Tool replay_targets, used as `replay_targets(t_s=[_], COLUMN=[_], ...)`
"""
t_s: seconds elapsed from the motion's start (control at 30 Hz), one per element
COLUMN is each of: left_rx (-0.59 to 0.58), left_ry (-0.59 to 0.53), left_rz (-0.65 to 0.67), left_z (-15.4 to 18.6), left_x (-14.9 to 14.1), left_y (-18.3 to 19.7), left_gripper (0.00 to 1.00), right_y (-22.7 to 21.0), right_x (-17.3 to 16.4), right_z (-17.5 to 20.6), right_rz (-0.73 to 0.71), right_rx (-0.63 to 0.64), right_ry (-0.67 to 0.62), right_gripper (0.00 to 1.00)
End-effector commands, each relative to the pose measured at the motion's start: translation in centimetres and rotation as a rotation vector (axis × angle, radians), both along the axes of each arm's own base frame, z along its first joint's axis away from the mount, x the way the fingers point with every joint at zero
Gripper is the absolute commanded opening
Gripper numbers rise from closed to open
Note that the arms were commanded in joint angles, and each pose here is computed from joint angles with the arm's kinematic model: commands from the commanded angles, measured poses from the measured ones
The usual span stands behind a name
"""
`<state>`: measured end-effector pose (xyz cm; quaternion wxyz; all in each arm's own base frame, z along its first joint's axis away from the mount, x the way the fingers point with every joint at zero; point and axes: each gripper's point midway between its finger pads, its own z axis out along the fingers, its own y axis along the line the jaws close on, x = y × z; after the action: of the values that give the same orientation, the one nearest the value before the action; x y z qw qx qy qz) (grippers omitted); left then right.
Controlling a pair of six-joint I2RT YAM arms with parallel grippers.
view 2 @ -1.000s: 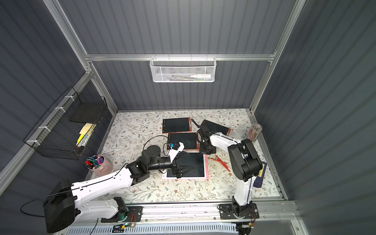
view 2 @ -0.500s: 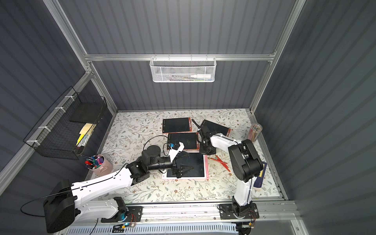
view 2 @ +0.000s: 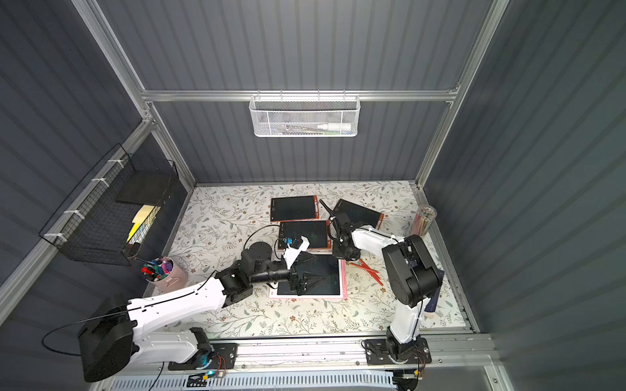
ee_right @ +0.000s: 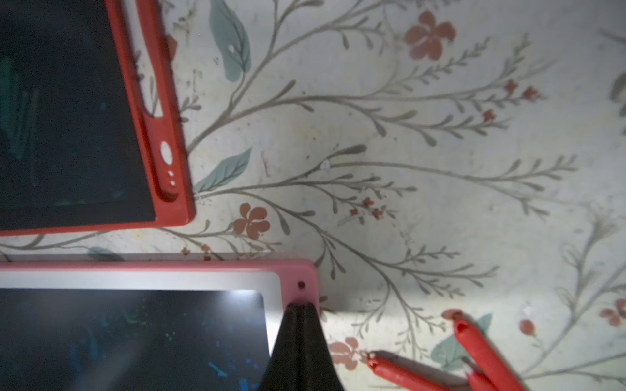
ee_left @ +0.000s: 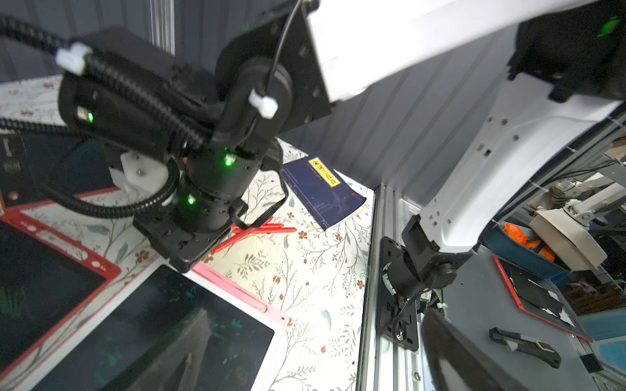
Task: Place the stylus back onto the writing tablet
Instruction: Adjust the stylus on the writing tablet.
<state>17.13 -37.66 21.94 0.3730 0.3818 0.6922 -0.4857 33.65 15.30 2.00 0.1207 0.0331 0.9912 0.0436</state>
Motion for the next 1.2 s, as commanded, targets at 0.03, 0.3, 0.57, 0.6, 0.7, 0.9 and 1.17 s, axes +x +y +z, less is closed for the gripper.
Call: replay_targets(t_s=[0.03, 0.3, 0.57, 0.6, 0.7, 0.9, 1.17], left_rx=[0.053, 0.119, 0.286, 0.300, 0.337, 0.487, 0.646], left_ry=[0.160, 0.298, 0.288, 0.284, 0.270, 0.177, 0.092], left_rz=[0.033, 0.052, 0.214, 0.225, 0.242, 0.384, 0.432], left_z=[-3.4, -8.0, -13.7, -14.1, -14.9, -16.7, -19.3], left_x=[-1.4, -3.3, -1.2, -1.1, -1.3, -0.6, -0.7], left_y=[-0.1, 0.6, 0.6, 0.6, 0.2, 0.0, 0.2], left_gripper=[0.99, 0.99, 0.99, 0.99, 0.99, 0.99, 0.99], right_y=[-0.9, -0.7, -0.1, 0.0, 0.0, -0.2, -0.1], right_x=[-3.0, -2.9, -2.6, -2.5, -2.6, -2.7, -2.7], right_z=[-2.1, -2.4, -2.5, -2.5, -2.5, -2.7, -2.8], right_rz=[0.009, 0.019, 0.028, 0.030, 0.031, 0.031, 0.033], right_rx=[-0.050, -0.049, -0.039, -0.038, -0.041, -0.046, -0.040], right_ry=[0.116, 0.114, 0.113, 0.111, 0.113, 0.114, 0.114], right_gripper=[0.00, 0.00, 0.00, 0.00, 0.00, 0.00, 0.00])
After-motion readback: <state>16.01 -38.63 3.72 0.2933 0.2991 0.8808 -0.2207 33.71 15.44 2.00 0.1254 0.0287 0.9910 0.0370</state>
